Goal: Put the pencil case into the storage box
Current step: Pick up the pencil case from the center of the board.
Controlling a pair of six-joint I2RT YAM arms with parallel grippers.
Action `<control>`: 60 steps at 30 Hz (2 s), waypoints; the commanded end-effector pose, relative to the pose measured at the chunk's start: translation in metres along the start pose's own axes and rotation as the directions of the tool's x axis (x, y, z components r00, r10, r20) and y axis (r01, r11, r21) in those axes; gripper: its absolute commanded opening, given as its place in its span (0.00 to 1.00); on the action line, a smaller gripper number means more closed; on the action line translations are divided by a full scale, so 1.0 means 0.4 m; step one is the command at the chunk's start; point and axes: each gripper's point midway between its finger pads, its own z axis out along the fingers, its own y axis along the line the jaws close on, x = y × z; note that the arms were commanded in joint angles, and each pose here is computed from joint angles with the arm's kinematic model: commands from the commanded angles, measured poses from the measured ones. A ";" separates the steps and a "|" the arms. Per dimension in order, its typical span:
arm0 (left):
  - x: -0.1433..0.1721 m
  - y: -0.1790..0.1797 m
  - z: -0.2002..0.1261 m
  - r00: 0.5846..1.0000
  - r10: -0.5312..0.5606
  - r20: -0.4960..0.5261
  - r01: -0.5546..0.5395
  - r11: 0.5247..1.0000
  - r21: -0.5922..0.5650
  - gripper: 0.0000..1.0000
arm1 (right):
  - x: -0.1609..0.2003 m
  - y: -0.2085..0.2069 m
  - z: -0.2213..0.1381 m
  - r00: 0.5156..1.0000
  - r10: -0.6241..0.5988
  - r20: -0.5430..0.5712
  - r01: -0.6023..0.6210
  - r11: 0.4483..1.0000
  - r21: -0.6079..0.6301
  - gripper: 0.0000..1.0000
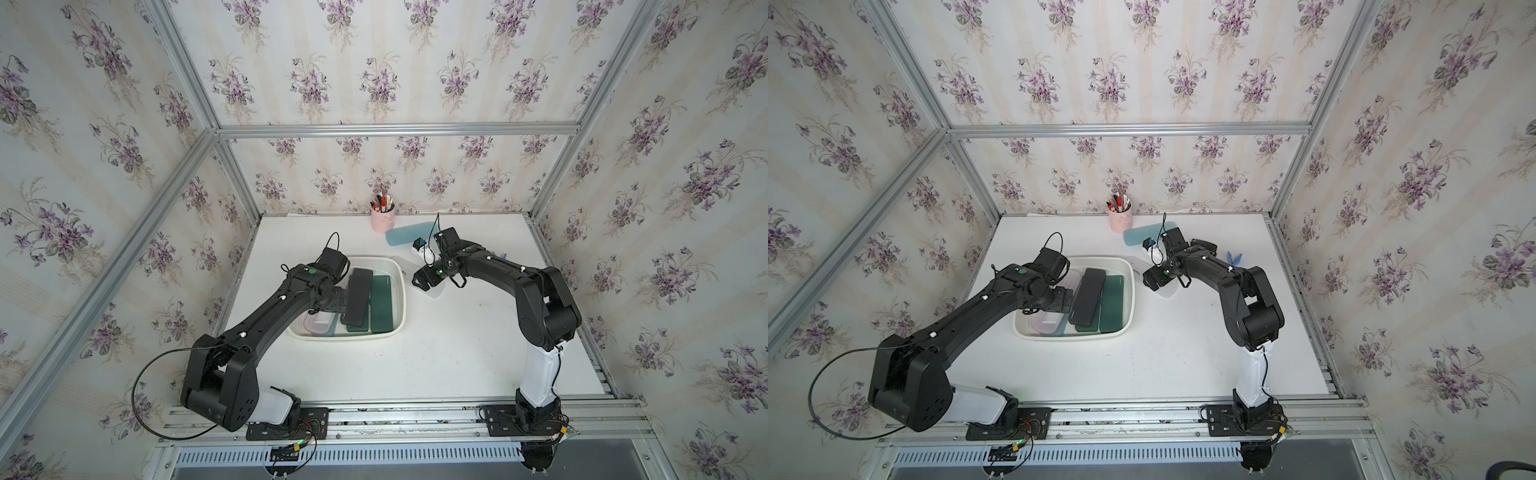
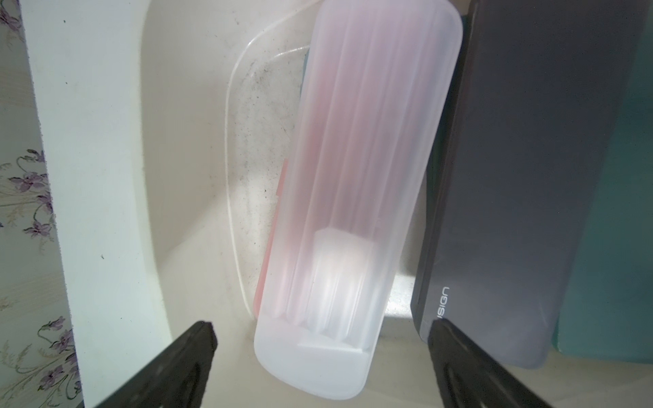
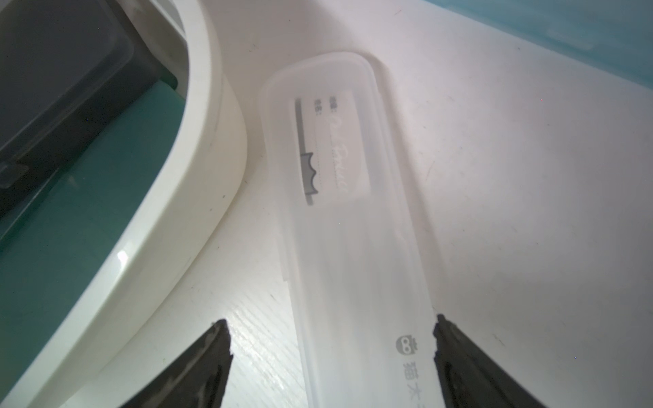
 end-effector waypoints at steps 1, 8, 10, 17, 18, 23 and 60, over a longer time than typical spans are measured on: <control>-0.009 -0.003 -0.003 1.000 0.000 0.016 -0.001 1.000 0.010 0.99 | 0.020 -0.012 0.026 0.999 -0.030 -0.033 0.030 0.999 0.019 0.92; -0.013 0.012 -0.032 0.998 -0.036 0.049 0.034 0.999 0.027 0.99 | 0.059 -0.032 0.079 0.997 -0.009 -0.080 0.012 0.999 0.040 0.91; -0.014 0.020 -0.037 0.997 -0.047 0.055 0.045 0.999 0.026 0.99 | 0.066 -0.040 0.082 0.996 0.003 -0.088 0.002 0.998 0.060 0.89; -0.016 0.040 -0.038 0.996 -0.070 0.062 0.069 0.998 0.013 0.99 | 0.102 -0.058 0.072 0.991 0.086 -0.105 -0.075 0.991 0.109 0.75; -0.015 0.042 -0.037 0.995 -0.075 0.062 0.075 0.997 0.012 0.99 | 0.105 -0.056 0.068 0.990 0.099 -0.102 -0.087 0.990 0.111 0.72; -0.013 0.045 -0.037 0.995 -0.079 0.063 0.079 0.997 0.012 0.99 | 0.145 -0.058 0.026 0.970 0.233 -0.068 -0.218 0.959 0.179 0.67; -0.006 0.044 -0.032 0.995 -0.086 0.055 0.085 0.996 0.019 0.99 | 0.297 -0.055 -0.046 0.833 0.554 -0.001 -0.508 0.765 0.397 0.66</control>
